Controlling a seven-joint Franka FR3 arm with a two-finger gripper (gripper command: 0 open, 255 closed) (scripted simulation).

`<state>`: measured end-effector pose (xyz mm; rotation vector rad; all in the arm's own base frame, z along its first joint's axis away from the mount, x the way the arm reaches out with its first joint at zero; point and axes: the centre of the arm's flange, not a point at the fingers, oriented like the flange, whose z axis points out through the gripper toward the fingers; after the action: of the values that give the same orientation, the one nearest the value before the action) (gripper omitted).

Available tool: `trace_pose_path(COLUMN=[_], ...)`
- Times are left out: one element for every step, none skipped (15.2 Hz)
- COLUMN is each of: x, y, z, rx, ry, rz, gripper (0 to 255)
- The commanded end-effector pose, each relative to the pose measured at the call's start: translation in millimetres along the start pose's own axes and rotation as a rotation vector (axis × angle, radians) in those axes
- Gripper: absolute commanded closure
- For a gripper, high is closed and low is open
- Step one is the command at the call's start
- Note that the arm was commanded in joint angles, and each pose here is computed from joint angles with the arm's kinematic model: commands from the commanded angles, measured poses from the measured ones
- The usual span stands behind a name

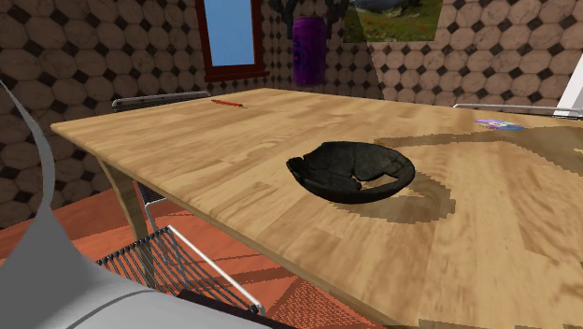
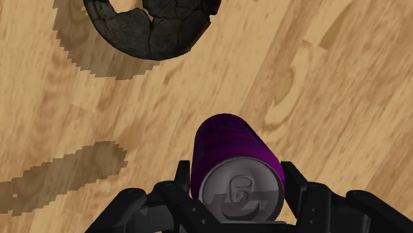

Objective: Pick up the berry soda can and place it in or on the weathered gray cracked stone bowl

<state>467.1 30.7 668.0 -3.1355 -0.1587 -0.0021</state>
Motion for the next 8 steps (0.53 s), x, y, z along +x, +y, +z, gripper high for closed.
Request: trace_pose_path(x=[-24.4,-36.1,-47.8,-59.4,-71.1,-82.8,-94.4,-106.1], y=[13.0,19.0,25.1,31.1,37.2,43.2,49.3,55.3], z=[-2.4,-3.6,-4.9,-6.2,-7.5,-8.8,-10.0,-11.3], rx=[0.001,0.001,0.001,0.001,0.001,0.001,0.001,0.001], ry=[0.000,0.000,0.000,0.000,0.000,0.000,0.000,0.000], rz=[-0.001,-0.001,-0.001,-0.001,-0.001,-0.001,-0.001,-0.001], gripper=[255,255,255,255,255,255,255,255])
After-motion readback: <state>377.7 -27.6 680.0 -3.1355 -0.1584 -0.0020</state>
